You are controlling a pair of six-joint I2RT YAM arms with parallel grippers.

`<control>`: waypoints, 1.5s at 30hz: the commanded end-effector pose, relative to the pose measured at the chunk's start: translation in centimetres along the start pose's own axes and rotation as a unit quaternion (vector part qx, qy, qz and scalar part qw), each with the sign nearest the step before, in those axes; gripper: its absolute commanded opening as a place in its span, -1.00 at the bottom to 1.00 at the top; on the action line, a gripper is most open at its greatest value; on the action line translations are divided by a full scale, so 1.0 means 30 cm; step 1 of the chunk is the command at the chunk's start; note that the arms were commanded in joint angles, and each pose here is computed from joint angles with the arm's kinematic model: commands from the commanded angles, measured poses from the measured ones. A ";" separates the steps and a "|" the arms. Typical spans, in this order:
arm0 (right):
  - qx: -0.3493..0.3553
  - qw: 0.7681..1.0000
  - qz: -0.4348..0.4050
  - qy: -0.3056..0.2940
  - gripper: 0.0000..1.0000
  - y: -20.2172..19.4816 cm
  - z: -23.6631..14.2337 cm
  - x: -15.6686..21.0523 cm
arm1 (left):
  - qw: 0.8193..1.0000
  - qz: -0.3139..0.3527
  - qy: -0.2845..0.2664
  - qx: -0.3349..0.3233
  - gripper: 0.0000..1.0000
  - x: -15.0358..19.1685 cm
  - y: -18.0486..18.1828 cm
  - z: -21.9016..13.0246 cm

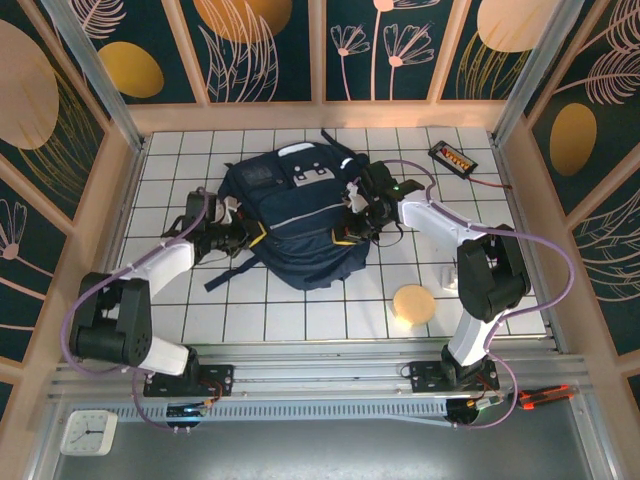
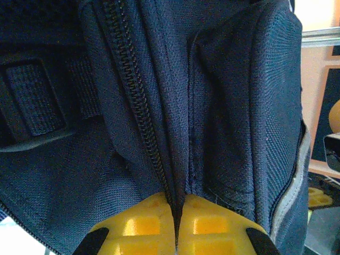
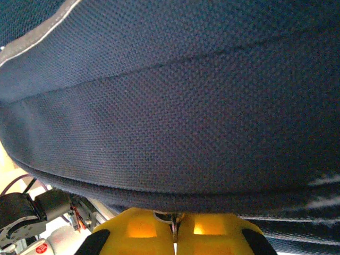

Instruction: Pack the student bag

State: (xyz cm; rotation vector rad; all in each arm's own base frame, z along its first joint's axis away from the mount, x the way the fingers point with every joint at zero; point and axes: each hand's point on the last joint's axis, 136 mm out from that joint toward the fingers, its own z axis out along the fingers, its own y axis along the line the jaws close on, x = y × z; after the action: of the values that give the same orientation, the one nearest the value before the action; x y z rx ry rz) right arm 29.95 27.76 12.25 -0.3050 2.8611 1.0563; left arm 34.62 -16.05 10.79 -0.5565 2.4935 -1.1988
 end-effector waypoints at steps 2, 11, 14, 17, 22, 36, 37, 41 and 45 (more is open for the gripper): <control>0.039 0.999 0.026 0.022 -1.00 -0.015 -0.007 0.077 | 0.996 0.044 -0.063 -0.035 -1.00 -0.221 -0.015 0.014; 0.049 0.998 0.049 0.004 -1.00 0.104 0.169 -0.003 | 0.996 0.081 -0.044 -0.018 -0.34 -0.400 -0.130 0.121; 0.040 0.996 0.071 -0.023 -1.00 0.125 0.177 -0.085 | 0.995 0.083 -0.047 -0.039 0.11 -0.377 -0.104 0.085; 0.024 0.996 0.075 -0.031 -1.00 0.156 0.179 -0.144 | 0.996 0.055 -0.058 -0.042 0.30 -0.328 -0.062 0.016; 0.016 0.998 0.067 -0.015 -1.00 0.184 0.195 -0.167 | 0.996 -0.029 -0.075 0.035 0.30 -0.180 -0.079 -0.083; 0.006 0.999 0.033 -0.039 -1.00 0.295 0.086 -0.192 | 0.974 -0.115 -0.098 0.168 0.27 -0.073 -0.261 -0.159; 0.003 0.999 0.032 -0.044 -1.00 0.310 0.071 -0.198 | 0.974 -0.118 -0.095 0.171 0.27 -0.070 -0.269 -0.155; -0.009 0.998 0.027 -0.057 -1.00 0.360 0.026 -0.218 | 0.972 -0.121 -0.090 0.179 0.27 -0.067 -0.292 -0.141; -0.014 0.998 0.020 -0.063 -1.00 0.401 0.002 -0.228 | 0.971 -0.122 -0.084 0.186 0.26 -0.066 -0.314 -0.127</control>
State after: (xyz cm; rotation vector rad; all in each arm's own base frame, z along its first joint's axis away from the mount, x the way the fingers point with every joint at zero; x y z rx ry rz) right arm 34.24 36.68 15.76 -0.0965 2.8715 0.9920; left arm 35.61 -17.38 18.88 -0.8424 2.0905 -1.5342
